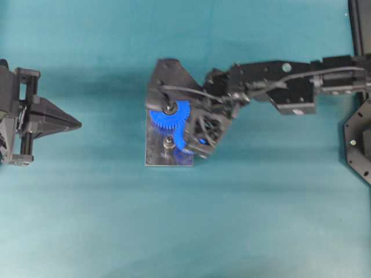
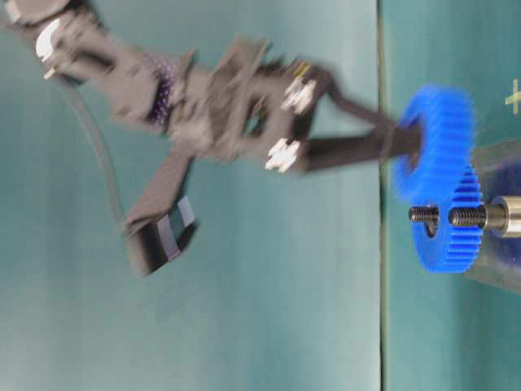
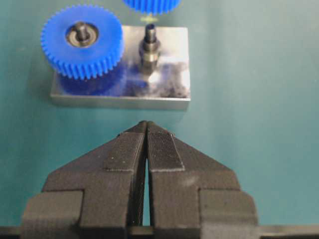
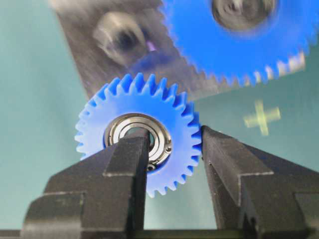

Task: Fit the small gear onto the shaft.
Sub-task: 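Grasp the small blue gear with the right gripper and carry it left, then align the gear's bore with the shaft, meshing its teeth with the large gear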

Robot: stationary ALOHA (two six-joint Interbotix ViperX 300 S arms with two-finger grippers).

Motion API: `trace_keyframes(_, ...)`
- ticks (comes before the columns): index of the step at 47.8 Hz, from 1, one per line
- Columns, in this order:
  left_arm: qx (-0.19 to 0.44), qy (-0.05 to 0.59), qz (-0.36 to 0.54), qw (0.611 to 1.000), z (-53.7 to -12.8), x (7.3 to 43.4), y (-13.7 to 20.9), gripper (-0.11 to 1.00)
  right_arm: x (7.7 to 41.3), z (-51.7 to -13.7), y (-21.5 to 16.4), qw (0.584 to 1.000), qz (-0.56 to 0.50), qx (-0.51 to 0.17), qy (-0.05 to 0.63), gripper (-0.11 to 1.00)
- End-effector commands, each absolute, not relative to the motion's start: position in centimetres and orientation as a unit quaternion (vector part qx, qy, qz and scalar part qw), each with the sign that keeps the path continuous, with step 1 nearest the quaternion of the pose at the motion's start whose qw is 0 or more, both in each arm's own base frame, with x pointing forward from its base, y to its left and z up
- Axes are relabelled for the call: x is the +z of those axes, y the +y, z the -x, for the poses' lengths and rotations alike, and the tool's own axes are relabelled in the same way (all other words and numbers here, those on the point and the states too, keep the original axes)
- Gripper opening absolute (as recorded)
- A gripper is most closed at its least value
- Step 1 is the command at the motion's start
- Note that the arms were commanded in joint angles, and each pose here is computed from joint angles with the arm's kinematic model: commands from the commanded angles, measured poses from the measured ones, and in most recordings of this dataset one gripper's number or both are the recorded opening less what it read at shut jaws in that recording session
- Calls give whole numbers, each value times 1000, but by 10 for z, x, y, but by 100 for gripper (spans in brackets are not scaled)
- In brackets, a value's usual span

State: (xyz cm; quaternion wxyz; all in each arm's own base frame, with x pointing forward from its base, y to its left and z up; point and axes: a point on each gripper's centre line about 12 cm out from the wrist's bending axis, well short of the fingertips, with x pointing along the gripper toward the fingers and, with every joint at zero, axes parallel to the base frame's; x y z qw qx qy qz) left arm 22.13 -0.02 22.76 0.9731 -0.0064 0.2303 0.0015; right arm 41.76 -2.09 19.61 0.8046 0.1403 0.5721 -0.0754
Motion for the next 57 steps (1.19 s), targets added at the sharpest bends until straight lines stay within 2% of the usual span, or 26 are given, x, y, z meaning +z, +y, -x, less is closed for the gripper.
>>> trace_keyframes(1, 1, 218, 6, 976, -225, 236, -1, 0, 218, -430, -20, 823, -139, -69, 547, 35)
trace_keyframes(15, 1, 220, 6, 976, -226, 236, 0, 0, 210, -448, -15, 822, -134, -63, 550, 35)
trace_keyframes(31, 2, 230, 6, 973, -231, 233, 0, 0, 194, -453, -16, 815, -130, -68, 561, 35)
trace_keyframes(57, 2, 233, 7, 973, -230, 230, 0, 0, 195, -462, -19, 815, -135, -70, 560, 35)
